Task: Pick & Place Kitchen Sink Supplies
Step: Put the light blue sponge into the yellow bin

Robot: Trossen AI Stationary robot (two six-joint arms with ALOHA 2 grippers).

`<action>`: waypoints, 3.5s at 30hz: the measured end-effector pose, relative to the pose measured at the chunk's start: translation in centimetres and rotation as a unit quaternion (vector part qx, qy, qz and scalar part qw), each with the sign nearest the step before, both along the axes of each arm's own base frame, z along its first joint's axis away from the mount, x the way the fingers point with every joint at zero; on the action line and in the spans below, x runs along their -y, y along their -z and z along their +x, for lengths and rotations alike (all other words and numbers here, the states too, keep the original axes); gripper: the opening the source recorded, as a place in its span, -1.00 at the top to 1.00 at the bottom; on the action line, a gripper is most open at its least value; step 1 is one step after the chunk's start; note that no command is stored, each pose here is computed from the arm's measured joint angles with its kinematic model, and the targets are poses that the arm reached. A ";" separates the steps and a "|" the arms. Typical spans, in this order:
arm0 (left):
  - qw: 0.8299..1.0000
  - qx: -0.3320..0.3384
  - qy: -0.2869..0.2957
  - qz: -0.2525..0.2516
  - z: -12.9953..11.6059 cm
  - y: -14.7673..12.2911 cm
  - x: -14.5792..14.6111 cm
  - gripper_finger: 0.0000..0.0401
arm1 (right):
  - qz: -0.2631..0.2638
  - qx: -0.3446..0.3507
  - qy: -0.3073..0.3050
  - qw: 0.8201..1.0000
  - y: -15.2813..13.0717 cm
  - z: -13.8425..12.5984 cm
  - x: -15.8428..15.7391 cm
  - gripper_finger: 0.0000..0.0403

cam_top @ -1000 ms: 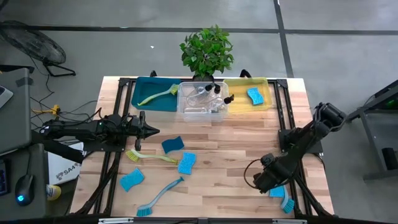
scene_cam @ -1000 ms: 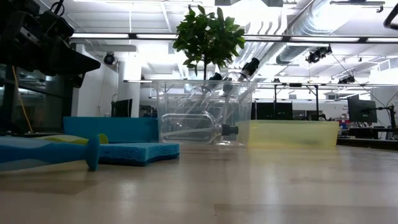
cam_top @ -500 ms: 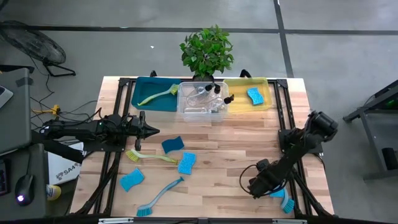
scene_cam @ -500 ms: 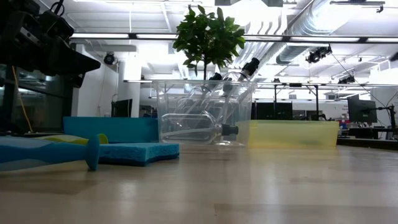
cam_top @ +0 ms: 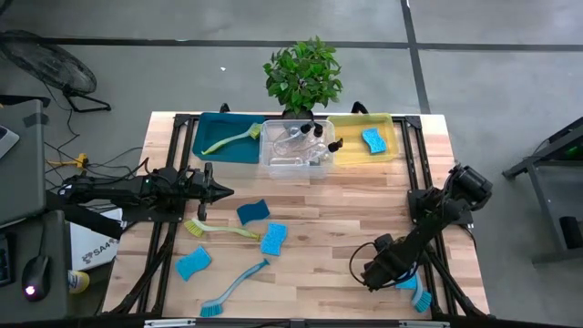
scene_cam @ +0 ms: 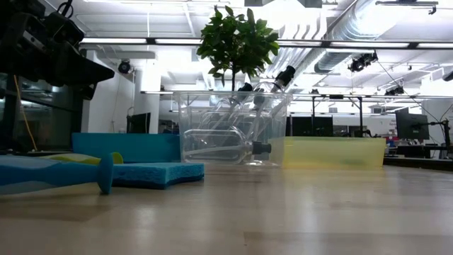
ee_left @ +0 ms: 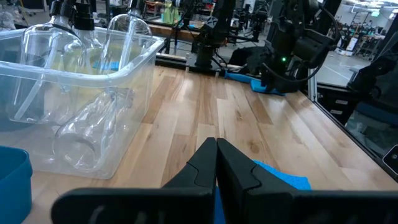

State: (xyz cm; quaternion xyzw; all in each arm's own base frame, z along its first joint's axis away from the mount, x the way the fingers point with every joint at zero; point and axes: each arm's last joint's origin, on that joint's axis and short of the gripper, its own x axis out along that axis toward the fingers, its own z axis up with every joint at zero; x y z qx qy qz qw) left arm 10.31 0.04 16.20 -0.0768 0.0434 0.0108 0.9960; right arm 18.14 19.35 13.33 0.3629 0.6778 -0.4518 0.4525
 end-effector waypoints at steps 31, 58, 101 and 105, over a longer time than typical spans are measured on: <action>1.000 0.000 0.000 0.000 0.0 0.0 0.0 1.00 | -0.052 0.138 -0.080 0.986 -3.4 0.6 0.9 1.00; 1.000 0.000 0.000 0.000 0.0 0.0 0.0 1.00 | -0.147 0.207 -0.187 0.949 -9.7 2.2 11.2 1.00; 1.000 0.000 0.000 0.000 0.0 0.0 0.0 1.00 | -0.268 0.280 -0.188 0.903 -13.4 -0.6 35.8 1.00; 1.000 0.000 0.000 0.000 0.0 0.0 0.0 1.00 | -0.240 0.249 -0.191 0.918 -11.5 -0.7 37.8 1.00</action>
